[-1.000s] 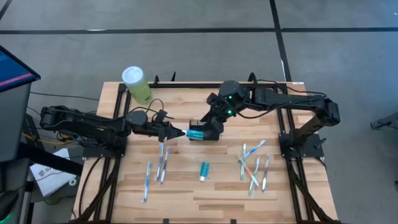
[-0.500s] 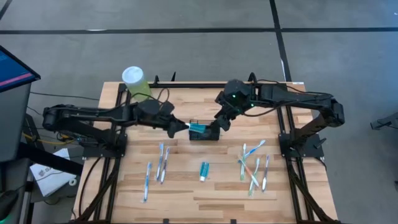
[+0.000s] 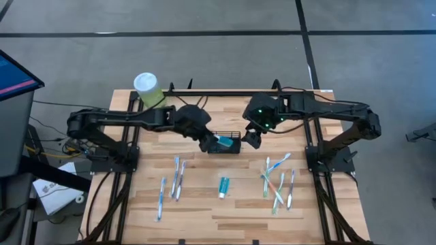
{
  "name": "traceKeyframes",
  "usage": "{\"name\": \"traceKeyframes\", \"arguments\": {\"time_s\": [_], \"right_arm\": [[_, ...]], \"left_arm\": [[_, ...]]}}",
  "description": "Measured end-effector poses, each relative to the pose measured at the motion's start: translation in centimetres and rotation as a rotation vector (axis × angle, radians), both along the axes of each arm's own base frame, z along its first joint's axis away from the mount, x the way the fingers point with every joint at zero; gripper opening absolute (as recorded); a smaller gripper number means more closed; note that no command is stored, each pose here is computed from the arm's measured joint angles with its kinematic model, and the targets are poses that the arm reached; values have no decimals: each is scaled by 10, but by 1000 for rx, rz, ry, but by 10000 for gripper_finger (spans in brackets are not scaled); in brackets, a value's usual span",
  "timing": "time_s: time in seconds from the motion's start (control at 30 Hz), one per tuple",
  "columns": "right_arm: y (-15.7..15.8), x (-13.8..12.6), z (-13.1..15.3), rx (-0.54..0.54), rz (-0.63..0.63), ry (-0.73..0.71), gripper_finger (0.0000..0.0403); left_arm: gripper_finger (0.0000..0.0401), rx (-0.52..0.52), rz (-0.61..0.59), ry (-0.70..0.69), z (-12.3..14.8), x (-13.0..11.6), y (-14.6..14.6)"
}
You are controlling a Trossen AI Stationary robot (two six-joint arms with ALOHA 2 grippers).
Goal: Pick & Place toothbrushing station
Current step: Put the left blue mouthwash into the black mesh organizer
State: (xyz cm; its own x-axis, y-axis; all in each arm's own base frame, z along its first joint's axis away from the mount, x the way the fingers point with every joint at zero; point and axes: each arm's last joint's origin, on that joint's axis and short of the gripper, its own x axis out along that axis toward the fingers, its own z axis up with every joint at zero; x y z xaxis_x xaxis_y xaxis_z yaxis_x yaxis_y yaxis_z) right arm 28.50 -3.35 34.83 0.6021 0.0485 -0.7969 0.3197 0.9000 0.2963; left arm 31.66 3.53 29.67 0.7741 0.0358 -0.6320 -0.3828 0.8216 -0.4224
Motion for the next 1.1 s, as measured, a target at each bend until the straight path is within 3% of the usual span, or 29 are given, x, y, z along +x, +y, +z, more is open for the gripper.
{"name": "traceKeyframes", "arguments": {"time_s": [0.17,0.3,0.7,1.1], "right_arm": [[3,-9,6,-95,-68,-26,292],[10,-20,14,-174,-121,-166,292],[24,-68,8,-102,-188,-643,292],[26,-86,19,-118,-125,-727,292]], "left_arm": [[92,72,4,79,8,7,5],[92,78,11,150,5,14,13],[92,90,5,264,14,42,26],[92,181,-87,477,1,63,32]]}}
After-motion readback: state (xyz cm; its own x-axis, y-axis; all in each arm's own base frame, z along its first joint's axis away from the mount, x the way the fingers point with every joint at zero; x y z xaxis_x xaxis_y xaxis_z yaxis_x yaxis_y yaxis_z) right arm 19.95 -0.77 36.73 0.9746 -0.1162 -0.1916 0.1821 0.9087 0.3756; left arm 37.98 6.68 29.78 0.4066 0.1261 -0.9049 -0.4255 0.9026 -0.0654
